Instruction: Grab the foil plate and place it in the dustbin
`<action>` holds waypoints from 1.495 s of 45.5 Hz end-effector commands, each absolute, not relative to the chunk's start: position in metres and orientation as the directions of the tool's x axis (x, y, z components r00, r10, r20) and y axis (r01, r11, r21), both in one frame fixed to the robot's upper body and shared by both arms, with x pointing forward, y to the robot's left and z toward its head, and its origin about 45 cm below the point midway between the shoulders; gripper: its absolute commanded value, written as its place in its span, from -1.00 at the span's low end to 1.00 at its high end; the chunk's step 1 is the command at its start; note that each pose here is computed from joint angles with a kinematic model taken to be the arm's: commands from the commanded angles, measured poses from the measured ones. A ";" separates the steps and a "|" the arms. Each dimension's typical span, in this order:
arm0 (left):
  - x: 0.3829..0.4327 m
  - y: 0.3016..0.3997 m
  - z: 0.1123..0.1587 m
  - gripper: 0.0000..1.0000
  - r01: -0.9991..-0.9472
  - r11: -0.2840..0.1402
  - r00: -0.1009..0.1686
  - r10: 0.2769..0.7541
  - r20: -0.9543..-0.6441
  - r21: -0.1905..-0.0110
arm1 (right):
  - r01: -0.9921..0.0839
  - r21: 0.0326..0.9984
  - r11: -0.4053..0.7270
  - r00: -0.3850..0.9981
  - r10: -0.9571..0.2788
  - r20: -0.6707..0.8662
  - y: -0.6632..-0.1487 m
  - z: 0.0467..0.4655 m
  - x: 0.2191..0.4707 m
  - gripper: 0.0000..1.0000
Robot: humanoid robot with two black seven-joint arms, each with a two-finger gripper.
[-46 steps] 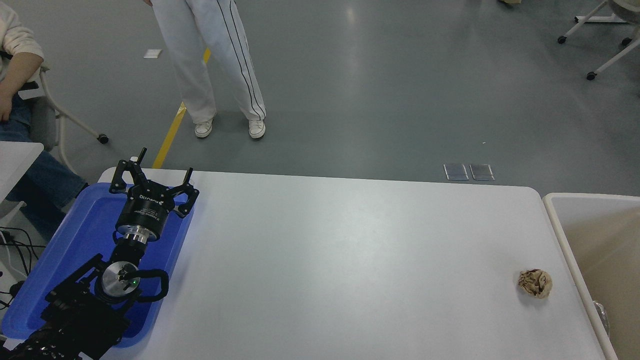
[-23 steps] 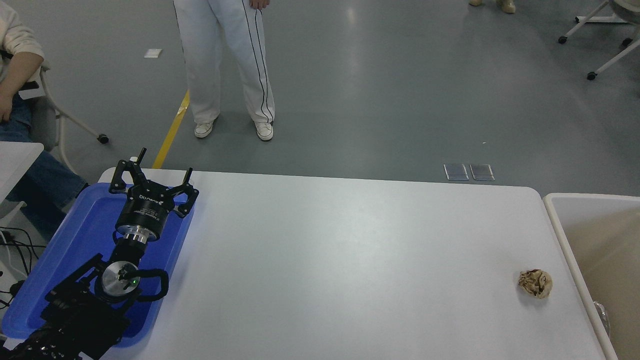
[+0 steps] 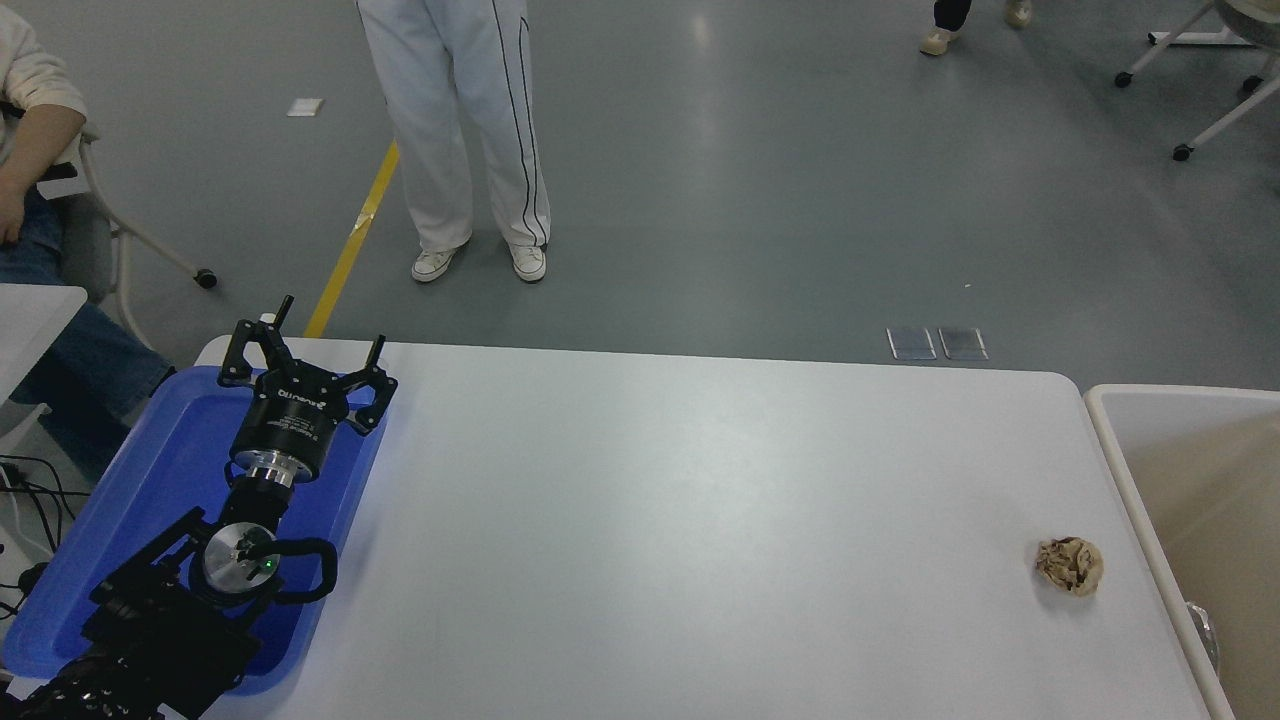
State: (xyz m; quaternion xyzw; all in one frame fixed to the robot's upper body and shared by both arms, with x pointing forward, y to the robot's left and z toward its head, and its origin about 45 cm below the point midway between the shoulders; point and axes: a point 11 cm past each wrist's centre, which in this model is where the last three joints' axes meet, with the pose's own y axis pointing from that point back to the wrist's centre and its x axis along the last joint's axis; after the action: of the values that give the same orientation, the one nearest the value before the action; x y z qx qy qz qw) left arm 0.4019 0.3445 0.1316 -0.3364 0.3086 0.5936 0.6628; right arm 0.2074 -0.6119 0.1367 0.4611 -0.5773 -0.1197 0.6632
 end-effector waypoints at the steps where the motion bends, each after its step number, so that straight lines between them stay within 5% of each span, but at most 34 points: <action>1: 0.4019 0.3447 0.1317 1.00 -0.994 0.068 0.105 0.579 -0.809 -0.080 | -0.358 0.864 0.355 0.391 -0.783 0.483 -0.588 0.165 0.194 1.00; 14: 0.4019 0.3442 0.1314 1.00 -0.994 0.071 0.105 0.580 -0.808 -0.078 | -0.208 0.978 0.015 0.506 -0.854 0.121 -0.568 0.185 0.175 1.00; 20: 0.4019 0.3443 0.1314 1.00 -0.994 0.070 0.105 0.579 -0.808 -0.079 | -0.154 0.987 -0.045 0.570 -0.820 0.051 -0.562 0.191 0.173 1.00; 29: 0.4019 0.3447 0.1317 1.00 -0.994 0.068 0.105 0.579 -0.809 -0.080 | -0.136 0.991 -0.014 0.617 -0.784 0.074 -0.562 0.184 0.183 1.00; 37: 0.4019 0.3447 0.1317 1.00 -0.994 0.068 0.105 0.579 -0.809 -0.080 | 0.012 0.998 0.065 0.724 -0.689 0.036 -0.555 0.150 0.195 1.00; 55: 0.4019 0.3446 0.1316 1.00 -0.994 0.069 0.105 0.579 -0.809 -0.079 | 0.108 0.984 0.145 0.821 -0.571 -0.006 -0.548 0.230 0.244 1.00; 68: 0.4019 0.3446 0.1316 1.00 -0.994 0.069 0.105 0.579 -0.809 -0.079 | -0.048 0.956 0.288 0.920 -0.361 0.154 -0.500 0.319 0.326 1.00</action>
State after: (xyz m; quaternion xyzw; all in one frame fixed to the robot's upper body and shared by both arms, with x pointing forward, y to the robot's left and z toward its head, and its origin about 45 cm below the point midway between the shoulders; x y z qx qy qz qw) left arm 0.4019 0.3447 0.1316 -0.3362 0.3087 0.5936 0.6628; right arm 0.2696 -0.5350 0.2399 0.6130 -0.1909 -0.1903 0.7427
